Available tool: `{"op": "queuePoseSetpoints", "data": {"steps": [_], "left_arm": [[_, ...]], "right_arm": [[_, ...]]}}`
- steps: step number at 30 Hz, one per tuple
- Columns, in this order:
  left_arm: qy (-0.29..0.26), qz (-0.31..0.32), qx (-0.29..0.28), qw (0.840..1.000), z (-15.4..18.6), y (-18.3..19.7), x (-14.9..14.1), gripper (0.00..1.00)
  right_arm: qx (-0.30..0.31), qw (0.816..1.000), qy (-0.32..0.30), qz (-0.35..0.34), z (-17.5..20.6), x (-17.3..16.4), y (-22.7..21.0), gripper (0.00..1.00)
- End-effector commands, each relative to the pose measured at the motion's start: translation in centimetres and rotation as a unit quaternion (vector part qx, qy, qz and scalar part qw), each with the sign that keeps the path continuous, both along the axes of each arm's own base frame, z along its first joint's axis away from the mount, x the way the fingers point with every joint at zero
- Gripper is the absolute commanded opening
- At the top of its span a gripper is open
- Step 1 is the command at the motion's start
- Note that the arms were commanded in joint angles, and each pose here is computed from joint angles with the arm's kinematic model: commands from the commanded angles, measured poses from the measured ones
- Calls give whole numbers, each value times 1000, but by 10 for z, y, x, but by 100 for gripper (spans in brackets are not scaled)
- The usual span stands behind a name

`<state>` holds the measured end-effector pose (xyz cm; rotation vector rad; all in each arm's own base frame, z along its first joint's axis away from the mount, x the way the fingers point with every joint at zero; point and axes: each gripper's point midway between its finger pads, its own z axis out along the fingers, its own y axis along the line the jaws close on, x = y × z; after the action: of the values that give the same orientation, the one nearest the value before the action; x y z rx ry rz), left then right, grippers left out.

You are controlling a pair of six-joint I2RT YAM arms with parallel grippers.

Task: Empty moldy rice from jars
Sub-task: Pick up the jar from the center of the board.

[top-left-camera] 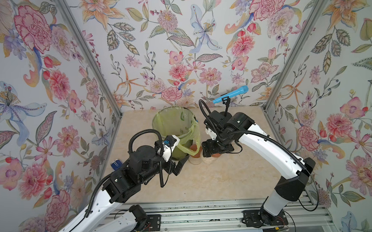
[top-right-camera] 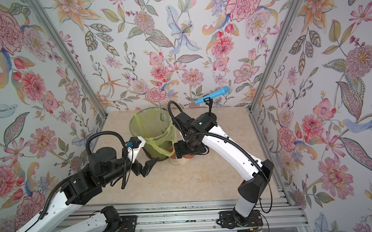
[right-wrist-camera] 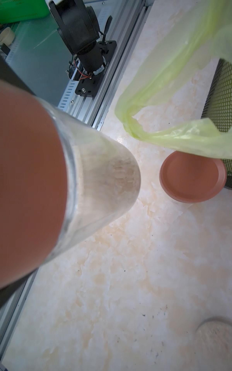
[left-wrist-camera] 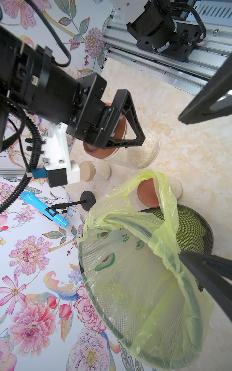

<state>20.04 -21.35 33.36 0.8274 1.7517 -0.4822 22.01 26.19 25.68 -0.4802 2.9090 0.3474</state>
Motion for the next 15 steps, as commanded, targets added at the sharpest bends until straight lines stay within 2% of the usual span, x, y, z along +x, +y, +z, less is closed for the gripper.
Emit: {"op": "queuePoseSetpoints", "data": {"steps": [1, 6, 11, 15], "left_arm": [[-3, -26, 13, 1000, -12, 1, -12, 100], [-21, -16, 27, 999, -23, 10, -12, 100], [-40, -14, 22, 999, -14, 11, -11, 100], [-56, -20, 26, 998, -11, 8, -9, 100]], "right_arm": [[58, 998, -15, -10, 38, -15, 7, 0], [88, 996, -24, 10, 55, -11, 26, 0], [144, 989, -16, 34, 76, -3, 56, 0], [163, 985, -3, 54, 79, -1, 72, 0]]}}
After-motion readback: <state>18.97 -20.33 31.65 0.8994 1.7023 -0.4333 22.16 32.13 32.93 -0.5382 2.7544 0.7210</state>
